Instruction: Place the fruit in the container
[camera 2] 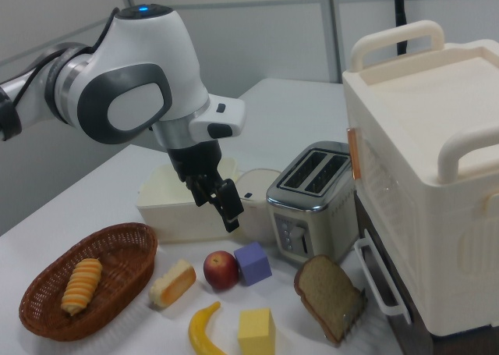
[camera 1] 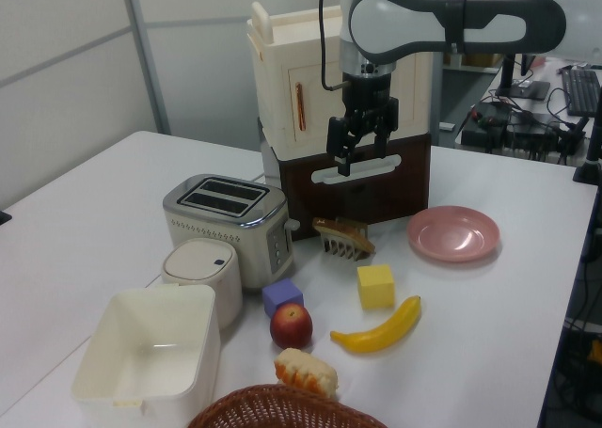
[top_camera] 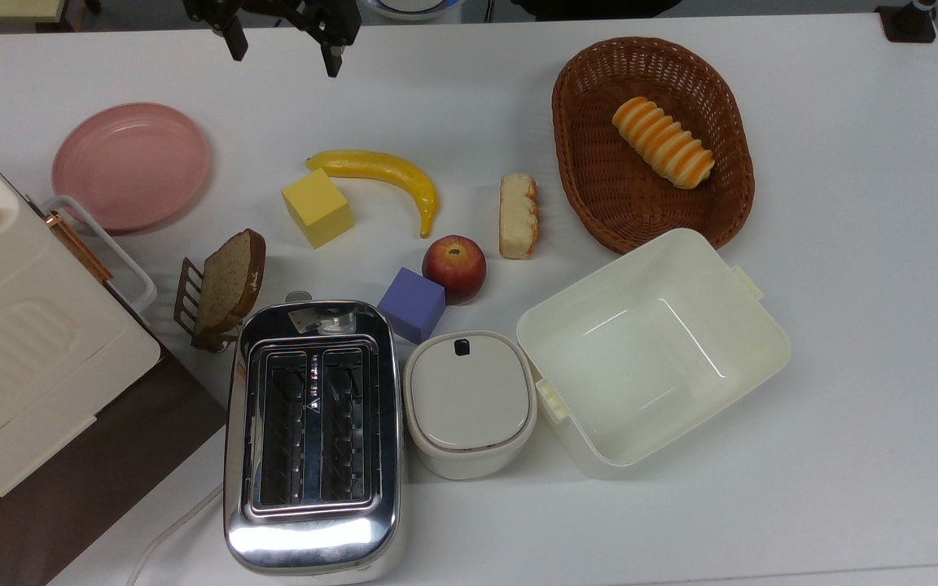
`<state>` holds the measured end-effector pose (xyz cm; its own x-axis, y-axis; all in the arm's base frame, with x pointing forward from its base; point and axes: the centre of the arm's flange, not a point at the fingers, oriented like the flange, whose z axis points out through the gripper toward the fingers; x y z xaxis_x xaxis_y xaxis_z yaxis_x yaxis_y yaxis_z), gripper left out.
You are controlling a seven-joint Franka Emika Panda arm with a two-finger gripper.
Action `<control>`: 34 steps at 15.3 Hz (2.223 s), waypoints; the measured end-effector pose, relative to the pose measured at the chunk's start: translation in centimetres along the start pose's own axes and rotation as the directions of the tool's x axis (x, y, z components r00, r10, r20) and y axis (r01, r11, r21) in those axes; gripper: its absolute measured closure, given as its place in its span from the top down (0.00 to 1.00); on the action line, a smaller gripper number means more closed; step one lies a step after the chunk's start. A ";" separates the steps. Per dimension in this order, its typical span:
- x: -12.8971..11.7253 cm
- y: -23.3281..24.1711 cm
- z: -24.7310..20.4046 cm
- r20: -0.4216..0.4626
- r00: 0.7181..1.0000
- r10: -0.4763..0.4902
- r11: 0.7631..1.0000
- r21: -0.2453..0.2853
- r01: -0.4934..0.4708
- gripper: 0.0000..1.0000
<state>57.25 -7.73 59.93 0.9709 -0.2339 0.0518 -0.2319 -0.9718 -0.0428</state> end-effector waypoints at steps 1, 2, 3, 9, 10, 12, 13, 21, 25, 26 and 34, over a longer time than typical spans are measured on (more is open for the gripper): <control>0.0 0.0 0.0 0.001 1.000 0.000 1.000 0.000 0.000 1.00; -0.1 0.0 0.2 0.010 1.000 -0.006 1.000 -0.013 0.006 1.00; -0.2 0.1 0.4 0.025 1.000 -0.014 0.999 -0.030 0.015 1.00; -0.2 -0.1 0.7 0.039 0.999 -0.030 0.999 -0.043 0.032 1.00; -0.2 -0.1 0.7 0.040 0.999 -0.032 0.999 -0.043 0.033 1.00; -0.2 -0.1 0.7 0.040 0.999 -0.032 0.999 -0.043 0.034 1.00; -0.2 -0.1 0.7 0.040 0.999 -0.032 0.999 -0.043 0.034 1.00; -0.2 -0.1 0.7 0.040 0.999 -0.036 0.998 -0.042 0.038 1.00; -0.3 -0.8 0.7 0.040 0.998 -0.048 0.998 -0.044 0.050 1.00; -0.3 -0.8 0.7 0.040 0.998 -0.049 0.998 -0.044 0.051 1.00; -0.3 -0.4 0.7 0.039 0.998 -0.040 0.998 -0.049 0.042 1.00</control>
<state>57.11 -7.25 59.24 0.9810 -0.1933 0.0142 -0.1935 -0.9811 0.0081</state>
